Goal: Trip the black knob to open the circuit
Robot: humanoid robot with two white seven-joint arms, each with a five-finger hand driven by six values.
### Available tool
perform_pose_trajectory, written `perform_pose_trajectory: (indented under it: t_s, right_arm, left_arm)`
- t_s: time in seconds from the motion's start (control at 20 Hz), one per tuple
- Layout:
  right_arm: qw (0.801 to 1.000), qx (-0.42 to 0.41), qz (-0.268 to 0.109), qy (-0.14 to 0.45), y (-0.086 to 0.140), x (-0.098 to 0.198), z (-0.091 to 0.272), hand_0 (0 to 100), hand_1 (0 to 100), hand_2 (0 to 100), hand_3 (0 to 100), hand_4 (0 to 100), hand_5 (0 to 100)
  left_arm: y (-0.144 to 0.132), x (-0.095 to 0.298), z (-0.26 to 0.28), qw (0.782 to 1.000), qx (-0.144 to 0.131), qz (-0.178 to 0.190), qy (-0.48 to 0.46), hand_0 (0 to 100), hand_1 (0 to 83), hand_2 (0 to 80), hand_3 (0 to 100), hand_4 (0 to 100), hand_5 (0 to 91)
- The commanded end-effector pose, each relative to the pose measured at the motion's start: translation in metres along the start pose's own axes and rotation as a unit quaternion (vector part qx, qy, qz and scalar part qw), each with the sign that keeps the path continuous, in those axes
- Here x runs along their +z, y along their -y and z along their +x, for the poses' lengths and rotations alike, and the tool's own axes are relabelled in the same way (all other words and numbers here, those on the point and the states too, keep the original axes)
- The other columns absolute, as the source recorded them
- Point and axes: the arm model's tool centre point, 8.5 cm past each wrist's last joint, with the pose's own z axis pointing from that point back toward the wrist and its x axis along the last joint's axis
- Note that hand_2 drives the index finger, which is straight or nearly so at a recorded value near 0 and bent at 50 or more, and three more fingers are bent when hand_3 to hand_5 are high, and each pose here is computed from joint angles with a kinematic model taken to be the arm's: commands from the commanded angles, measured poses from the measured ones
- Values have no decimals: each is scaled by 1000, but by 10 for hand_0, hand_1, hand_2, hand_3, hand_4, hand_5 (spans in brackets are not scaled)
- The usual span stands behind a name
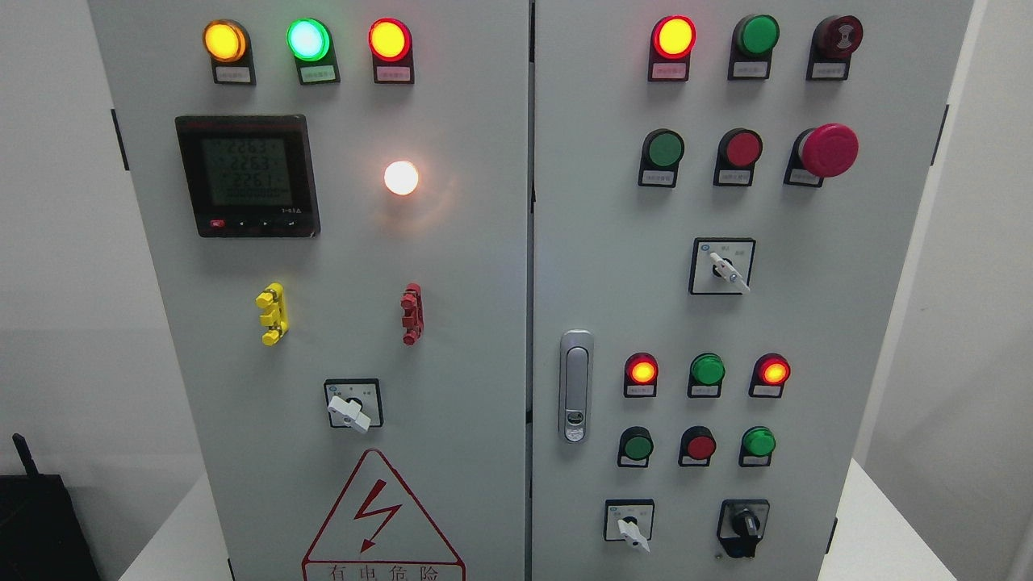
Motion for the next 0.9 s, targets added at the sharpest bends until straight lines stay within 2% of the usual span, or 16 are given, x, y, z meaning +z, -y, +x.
perform_pose_trajectory:
  t_s: [0.0,0.25,0.65,0.85]
  right_arm:
    - [1000,-5,-4,30,0,-10,23,702,858,0,951,829,649]
    - [998,-12,-8,65,0,-23,56,742,873,0,996,865,715]
    - [994,-30,-21,103,1,-40,109,824,891,0,1000,945,853]
    - [991,-35,-20,130,0,-45,137,829,889,0,1000,964,868]
  left_arm:
    - [0,0,1,1000,2,0,0,120,389,0,0,0,0]
    - [0,0,0,1000,2,0,-1,120,389,0,0,0,0]
    - [0,0,0,1000,2,0,0,120,389,0,0,0,0]
    - [0,0,1,1000,2,0,0,120,389,0,0,0,0]
